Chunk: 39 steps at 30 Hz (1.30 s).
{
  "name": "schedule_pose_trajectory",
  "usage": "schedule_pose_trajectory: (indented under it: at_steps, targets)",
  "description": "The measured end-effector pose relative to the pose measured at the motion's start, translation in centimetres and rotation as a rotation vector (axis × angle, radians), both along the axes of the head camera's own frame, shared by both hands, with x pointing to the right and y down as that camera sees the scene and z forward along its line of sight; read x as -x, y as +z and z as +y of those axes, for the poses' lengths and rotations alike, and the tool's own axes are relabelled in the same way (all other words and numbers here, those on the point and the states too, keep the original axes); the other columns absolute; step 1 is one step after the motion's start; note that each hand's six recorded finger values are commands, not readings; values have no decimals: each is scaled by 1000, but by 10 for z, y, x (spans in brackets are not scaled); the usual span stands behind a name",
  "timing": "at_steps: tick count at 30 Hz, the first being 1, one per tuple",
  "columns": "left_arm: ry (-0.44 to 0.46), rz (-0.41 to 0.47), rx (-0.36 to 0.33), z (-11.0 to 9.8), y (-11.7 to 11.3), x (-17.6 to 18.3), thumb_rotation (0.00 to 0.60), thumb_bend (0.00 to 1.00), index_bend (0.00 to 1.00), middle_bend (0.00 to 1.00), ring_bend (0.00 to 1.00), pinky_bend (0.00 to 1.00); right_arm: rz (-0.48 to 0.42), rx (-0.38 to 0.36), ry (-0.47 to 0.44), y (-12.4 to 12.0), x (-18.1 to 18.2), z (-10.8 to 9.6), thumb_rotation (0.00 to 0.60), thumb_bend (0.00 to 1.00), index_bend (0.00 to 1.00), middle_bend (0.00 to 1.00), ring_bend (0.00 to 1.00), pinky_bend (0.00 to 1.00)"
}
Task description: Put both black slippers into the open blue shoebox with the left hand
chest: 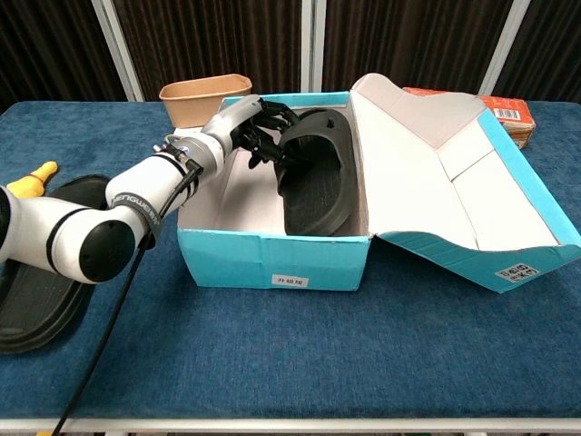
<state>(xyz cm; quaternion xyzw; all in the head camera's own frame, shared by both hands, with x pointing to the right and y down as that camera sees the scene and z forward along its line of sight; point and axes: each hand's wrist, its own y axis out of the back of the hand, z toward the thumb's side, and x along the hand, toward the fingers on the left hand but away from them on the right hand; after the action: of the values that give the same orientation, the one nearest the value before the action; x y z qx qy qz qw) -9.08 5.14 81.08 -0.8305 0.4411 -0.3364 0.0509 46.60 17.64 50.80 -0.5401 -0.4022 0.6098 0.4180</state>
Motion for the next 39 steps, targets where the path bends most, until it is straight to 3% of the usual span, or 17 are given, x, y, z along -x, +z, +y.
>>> schedule_pose_trajectory:
  at_steps: [3, 10, 12, 15, 24, 32, 39]
  targets:
    - [16, -24, -1, 2, 2, -2, 600, 0, 464, 523, 579, 678, 0, 2, -2, 0, 1, 0, 600, 75, 56, 67, 0, 60]
    - [77, -90, -14, 11, 6, -7, 600, 0, 139, 175, 218, 492, -1, 2, 1, 0, 0, 0, 600, 76, 56, 66, 0, 61]
    - [84, -102, -19, 13, 6, -8, 600, 0, 92, 76, 118, 412, -2, 2, 0, 0, 0, 1, 600, 76, 56, 66, 0, 60]
    - [90, -118, -40, 13, 4, -9, 600, 0, 70, 5, 31, 329, -3, 2, 0, -1, 0, 1, 600, 76, 56, 66, 0, 61]
    - [103, -150, -133, 2, -11, -4, 600, 0, 62, 0, 0, 277, -13, 2, -2, -2, -1, 3, 600, 79, 56, 64, 0, 61]
    - [164, -151, -120, 0, -26, 1, 600, 0, 62, 0, 0, 262, -28, -1, -12, -1, -1, 4, 600, 83, 56, 63, 0, 61]
    - [247, -163, -142, 4, -67, 13, 600, 0, 67, 0, 1, 285, -41, -3, -19, -1, -1, 5, 600, 89, 56, 63, 0, 61]
